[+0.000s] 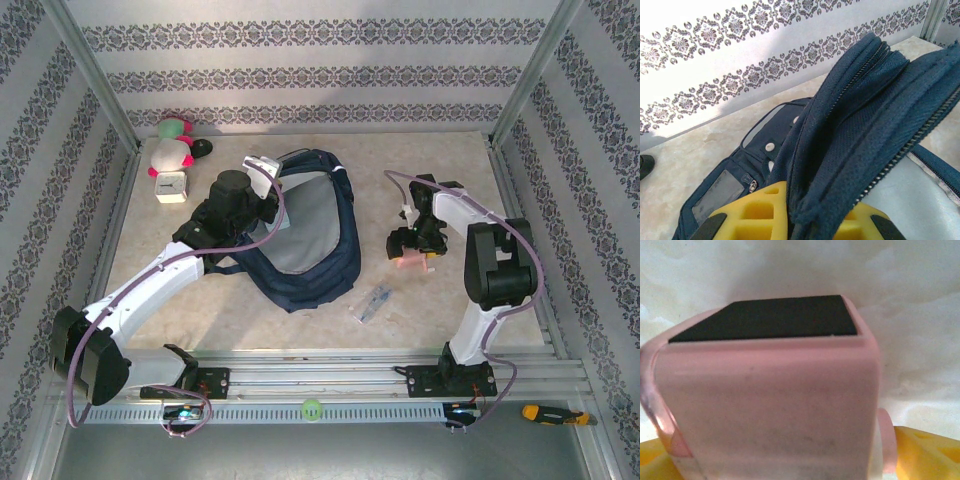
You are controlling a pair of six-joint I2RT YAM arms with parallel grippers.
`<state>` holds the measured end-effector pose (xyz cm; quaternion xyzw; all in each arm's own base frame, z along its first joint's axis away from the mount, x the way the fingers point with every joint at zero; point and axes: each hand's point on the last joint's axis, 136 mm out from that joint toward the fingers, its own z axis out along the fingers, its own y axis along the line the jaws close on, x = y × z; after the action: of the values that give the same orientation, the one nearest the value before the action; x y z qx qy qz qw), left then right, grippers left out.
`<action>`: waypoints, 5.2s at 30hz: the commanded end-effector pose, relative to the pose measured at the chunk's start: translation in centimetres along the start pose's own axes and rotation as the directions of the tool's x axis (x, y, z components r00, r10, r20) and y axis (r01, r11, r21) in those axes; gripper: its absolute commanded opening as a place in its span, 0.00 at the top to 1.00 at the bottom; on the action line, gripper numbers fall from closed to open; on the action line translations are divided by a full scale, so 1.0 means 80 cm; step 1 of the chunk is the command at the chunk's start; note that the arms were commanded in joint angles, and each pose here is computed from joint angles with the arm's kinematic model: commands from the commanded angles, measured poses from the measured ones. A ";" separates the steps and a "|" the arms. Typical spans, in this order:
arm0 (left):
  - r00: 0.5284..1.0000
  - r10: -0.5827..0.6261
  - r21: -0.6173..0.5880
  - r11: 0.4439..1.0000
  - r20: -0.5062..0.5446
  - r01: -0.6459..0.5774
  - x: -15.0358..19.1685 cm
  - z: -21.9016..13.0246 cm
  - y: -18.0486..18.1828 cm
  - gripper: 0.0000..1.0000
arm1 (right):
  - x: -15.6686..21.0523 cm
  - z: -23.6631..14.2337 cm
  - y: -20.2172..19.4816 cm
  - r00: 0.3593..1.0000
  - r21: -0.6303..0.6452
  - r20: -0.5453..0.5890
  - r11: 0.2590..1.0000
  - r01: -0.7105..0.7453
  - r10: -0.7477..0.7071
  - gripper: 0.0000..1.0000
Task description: Pack the student bag
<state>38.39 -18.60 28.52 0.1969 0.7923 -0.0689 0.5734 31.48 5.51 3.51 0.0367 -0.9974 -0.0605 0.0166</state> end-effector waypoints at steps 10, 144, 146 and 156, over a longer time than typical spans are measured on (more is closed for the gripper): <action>0.978 -0.042 -0.017 0.999 0.204 0.046 -0.073 -0.034 0.008 1.00 | -0.003 -0.002 0.002 1.000 -0.008 0.004 1.000 -0.024 0.025 0.18; 0.994 -0.064 -0.058 0.996 0.090 0.069 0.000 -0.003 0.008 1.00 | 0.109 -0.127 0.185 0.860 -0.416 0.380 0.893 -0.171 0.342 0.35; 0.997 -0.038 -0.128 0.991 0.065 0.046 0.006 -0.004 0.023 1.00 | 0.137 -0.110 0.157 0.887 -0.331 0.313 0.915 -0.232 0.339 0.35; 0.997 -0.040 -0.099 0.994 0.073 0.047 0.003 -0.004 0.017 1.00 | 0.195 -0.032 0.134 0.928 -0.174 0.100 0.925 -0.338 0.358 0.32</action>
<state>38.23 -17.93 27.09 0.1688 0.7867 -0.0602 0.5907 17.20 14.79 9.91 -0.1464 -0.9718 -0.1634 -0.0864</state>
